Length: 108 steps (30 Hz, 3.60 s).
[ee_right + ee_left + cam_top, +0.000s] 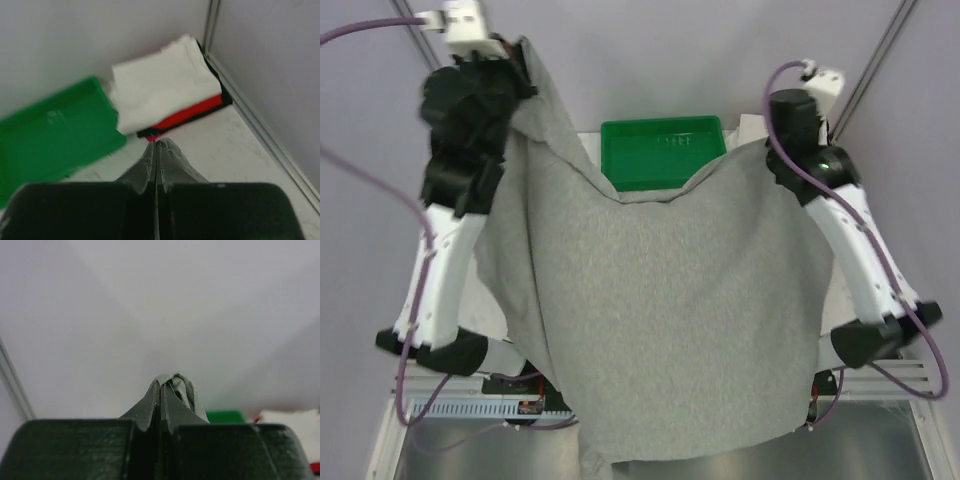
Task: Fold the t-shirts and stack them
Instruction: Flatten the tshirt out, then fold the tshirt
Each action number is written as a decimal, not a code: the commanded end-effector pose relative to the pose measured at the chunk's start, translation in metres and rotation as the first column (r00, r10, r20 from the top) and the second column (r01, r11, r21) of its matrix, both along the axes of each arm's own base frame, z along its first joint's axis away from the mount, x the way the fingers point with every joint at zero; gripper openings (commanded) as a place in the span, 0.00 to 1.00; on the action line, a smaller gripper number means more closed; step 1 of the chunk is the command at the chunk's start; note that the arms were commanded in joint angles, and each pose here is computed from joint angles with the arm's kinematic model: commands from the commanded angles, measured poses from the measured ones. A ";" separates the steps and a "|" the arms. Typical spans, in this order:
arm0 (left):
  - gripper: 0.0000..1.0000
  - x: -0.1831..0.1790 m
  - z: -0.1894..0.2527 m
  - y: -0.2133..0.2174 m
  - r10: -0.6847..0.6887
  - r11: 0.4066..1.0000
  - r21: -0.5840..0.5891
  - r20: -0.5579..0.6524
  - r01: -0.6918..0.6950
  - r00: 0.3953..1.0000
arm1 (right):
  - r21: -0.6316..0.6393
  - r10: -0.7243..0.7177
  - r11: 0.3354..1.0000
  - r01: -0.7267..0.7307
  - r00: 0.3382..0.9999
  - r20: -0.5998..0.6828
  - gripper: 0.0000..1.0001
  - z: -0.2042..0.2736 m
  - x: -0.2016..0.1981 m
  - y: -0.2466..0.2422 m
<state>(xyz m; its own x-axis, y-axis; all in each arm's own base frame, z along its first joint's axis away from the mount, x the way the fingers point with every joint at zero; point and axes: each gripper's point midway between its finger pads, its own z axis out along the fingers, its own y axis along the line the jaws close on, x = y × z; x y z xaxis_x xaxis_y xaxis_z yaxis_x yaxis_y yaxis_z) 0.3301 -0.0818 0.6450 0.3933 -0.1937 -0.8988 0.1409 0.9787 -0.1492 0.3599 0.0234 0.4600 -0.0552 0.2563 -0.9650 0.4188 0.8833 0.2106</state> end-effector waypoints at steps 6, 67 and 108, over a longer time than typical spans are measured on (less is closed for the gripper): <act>0.17 0.215 -0.324 0.002 0.060 0.995 0.098 -0.703 0.013 0.708 | -0.121 -0.200 0.979 0.162 0.874 -0.443 0.01 -0.209 0.101 -0.043; 0.63 0.239 -0.496 0.057 0.122 0.982 0.071 -0.948 -0.177 0.295 | 0.540 0.481 0.832 -0.128 0.653 -0.586 0.98 -0.411 0.131 0.042; 0.62 0.069 -0.627 0.108 0.005 0.865 -0.043 -0.996 -0.500 0.094 | 0.286 0.229 0.958 0.025 0.536 -0.812 0.98 -0.457 0.068 -0.015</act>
